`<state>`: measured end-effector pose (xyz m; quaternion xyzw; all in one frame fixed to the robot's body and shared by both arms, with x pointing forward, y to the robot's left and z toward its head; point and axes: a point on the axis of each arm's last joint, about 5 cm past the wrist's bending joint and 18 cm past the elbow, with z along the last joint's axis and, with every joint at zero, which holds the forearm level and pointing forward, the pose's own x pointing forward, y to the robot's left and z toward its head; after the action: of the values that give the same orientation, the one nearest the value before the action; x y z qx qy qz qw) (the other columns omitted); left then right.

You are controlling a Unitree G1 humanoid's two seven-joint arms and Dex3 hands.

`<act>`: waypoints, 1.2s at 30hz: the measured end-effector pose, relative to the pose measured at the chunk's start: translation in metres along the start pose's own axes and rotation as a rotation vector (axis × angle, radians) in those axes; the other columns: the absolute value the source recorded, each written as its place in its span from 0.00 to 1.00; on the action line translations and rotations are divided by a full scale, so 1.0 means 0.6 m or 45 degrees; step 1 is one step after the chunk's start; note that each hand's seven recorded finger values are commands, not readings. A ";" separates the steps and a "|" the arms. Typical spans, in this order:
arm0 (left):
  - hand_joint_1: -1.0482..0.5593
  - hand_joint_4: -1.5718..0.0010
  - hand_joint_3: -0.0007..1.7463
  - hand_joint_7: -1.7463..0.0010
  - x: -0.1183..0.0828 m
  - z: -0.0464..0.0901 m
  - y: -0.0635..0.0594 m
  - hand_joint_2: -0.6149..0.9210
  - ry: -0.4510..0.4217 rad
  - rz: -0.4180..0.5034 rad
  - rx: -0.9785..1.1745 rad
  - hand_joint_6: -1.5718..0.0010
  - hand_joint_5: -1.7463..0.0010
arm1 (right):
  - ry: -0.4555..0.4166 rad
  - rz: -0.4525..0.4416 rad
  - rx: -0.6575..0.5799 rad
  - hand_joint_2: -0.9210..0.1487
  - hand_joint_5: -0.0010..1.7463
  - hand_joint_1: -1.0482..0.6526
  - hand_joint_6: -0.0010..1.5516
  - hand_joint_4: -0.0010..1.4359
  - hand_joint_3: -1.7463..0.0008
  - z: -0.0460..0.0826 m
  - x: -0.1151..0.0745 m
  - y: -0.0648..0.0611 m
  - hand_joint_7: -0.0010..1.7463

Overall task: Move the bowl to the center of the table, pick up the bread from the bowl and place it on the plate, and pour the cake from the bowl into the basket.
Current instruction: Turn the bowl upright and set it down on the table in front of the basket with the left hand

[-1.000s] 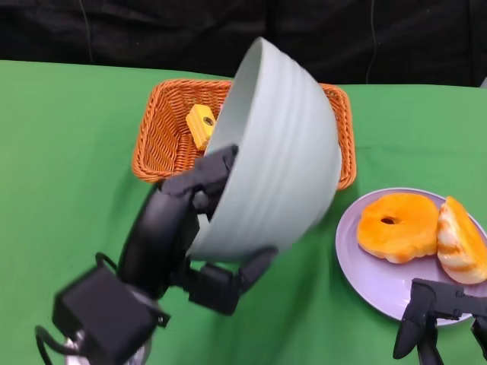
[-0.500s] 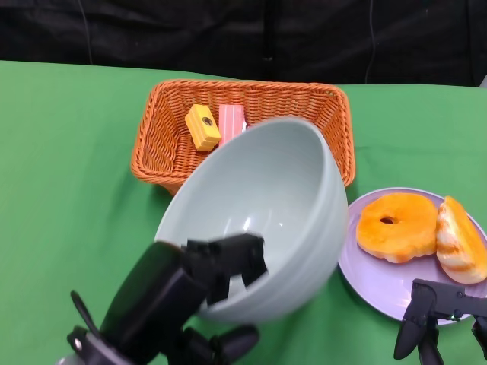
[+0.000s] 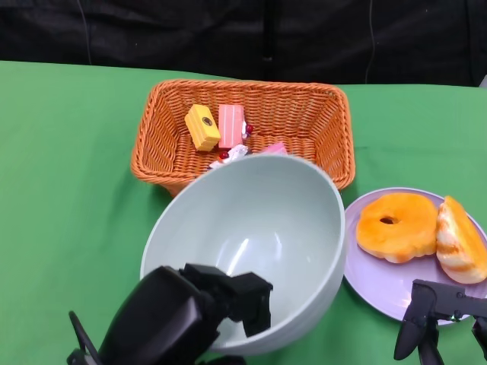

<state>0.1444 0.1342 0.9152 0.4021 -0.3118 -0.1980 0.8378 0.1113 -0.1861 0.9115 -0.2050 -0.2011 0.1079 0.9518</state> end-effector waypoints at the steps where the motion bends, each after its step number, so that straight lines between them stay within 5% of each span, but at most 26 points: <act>1: 0.51 0.38 0.69 0.00 -0.001 0.000 -0.003 0.66 -0.005 -0.019 0.075 0.52 0.00 | -0.003 0.000 -0.001 0.67 1.00 0.77 0.53 0.67 0.00 0.000 0.000 0.000 0.86; 9: 0.49 0.39 0.52 0.02 -0.018 -0.015 -0.027 0.72 0.030 -0.178 0.394 0.53 0.00 | -0.012 0.004 -0.005 0.67 1.00 0.76 0.53 0.67 0.00 0.003 0.000 -0.001 0.86; 23: 0.49 0.39 0.50 0.01 -0.020 -0.024 -0.037 0.71 0.051 -0.166 0.466 0.54 0.00 | -0.012 0.004 -0.006 0.67 1.00 0.76 0.53 0.67 0.00 0.007 -0.003 -0.001 0.86; 25: 0.46 0.39 0.38 0.27 -0.019 -0.027 -0.042 0.77 0.067 -0.160 0.528 0.45 0.00 | -0.009 0.007 -0.016 0.67 1.00 0.73 0.53 0.65 0.00 0.007 -0.004 -0.001 0.86; 26: 0.46 0.39 0.35 0.31 -0.019 -0.029 -0.046 0.78 0.088 -0.158 0.568 0.44 0.00 | -0.008 0.009 -0.023 0.67 1.00 0.73 0.53 0.65 0.00 0.007 -0.005 0.000 0.86; 36: 0.47 0.39 0.29 0.35 -0.018 -0.042 -0.067 0.79 0.155 -0.111 0.660 0.42 0.00 | -0.009 0.013 -0.064 0.67 1.00 0.74 0.53 0.65 0.00 0.007 -0.009 0.002 0.88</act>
<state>0.1503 0.1304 0.8669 0.6274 -0.2836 -0.1230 0.7147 0.1043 -0.1851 0.9127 -0.2293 -0.2059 0.1085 0.9451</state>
